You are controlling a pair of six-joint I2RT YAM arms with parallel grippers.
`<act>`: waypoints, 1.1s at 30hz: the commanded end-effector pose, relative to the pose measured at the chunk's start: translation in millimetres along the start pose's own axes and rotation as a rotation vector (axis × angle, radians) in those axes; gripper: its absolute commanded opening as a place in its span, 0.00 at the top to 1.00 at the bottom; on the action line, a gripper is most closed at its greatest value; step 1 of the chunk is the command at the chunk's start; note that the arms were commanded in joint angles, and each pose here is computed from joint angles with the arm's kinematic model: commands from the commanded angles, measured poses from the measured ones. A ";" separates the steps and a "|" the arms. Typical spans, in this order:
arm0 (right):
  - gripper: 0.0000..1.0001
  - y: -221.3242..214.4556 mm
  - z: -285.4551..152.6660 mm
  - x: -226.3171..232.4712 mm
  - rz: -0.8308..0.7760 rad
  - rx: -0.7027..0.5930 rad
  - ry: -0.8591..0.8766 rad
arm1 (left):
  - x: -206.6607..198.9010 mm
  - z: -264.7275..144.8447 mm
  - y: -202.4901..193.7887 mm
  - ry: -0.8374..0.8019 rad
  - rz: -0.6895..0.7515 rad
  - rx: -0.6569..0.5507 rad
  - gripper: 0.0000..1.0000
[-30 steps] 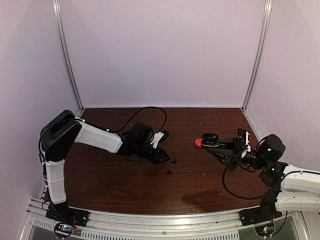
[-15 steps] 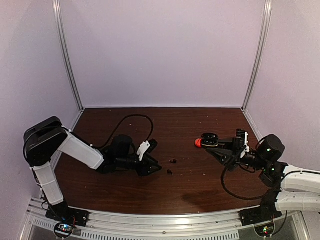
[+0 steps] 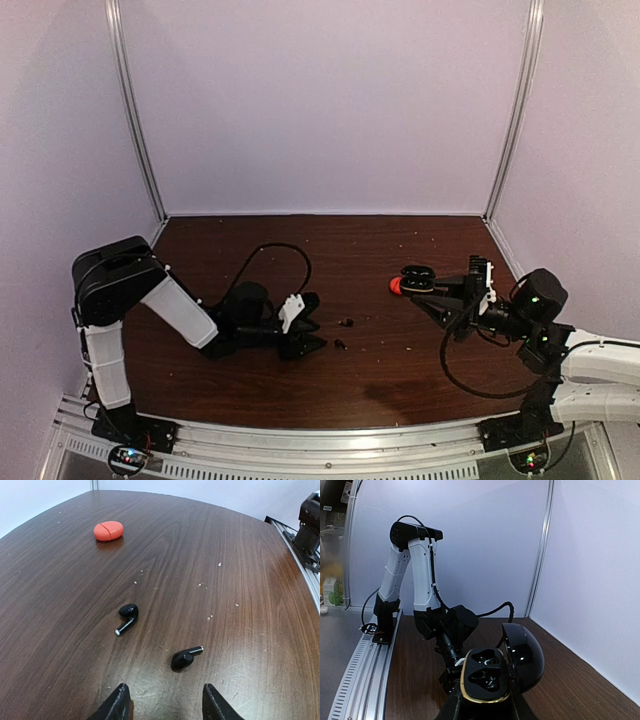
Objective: Insert the wireless bluetooth earbuds into the charging case
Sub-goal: Pick up the left earbud from the center of the board.
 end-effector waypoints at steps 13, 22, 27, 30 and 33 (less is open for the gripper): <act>1.00 4.7 0.0 -0.9 0.010 -0.020 -0.021 | -8.7 37.8 -7.9 -0.031 0.121 0.043 0.51; 1.00 3.7 -0.6 -0.9 0.014 -0.018 -0.025 | -7.7 47.8 -14.3 -0.011 0.128 0.100 0.60; 1.00 3.3 -1.0 -1.2 0.016 -0.018 -0.030 | -8.8 49.0 -16.0 -0.011 0.133 0.114 0.70; 1.00 2.9 -0.9 -1.3 0.017 -0.016 -0.031 | -8.6 47.9 -16.5 -0.009 0.136 0.119 0.77; 1.00 2.6 -0.8 -1.3 0.020 -0.015 -0.031 | -9.2 46.8 -13.4 -0.007 0.146 0.115 0.80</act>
Point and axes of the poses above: each gripper's point midway between its finger pads, its own z axis out along the fingers, its own x axis along the line the jaws close on, y = z × x, the point moved 8 cm from there along -z, back along the fingers, and after that the axes turned 5 degrees about z, right-handed, at the moved point
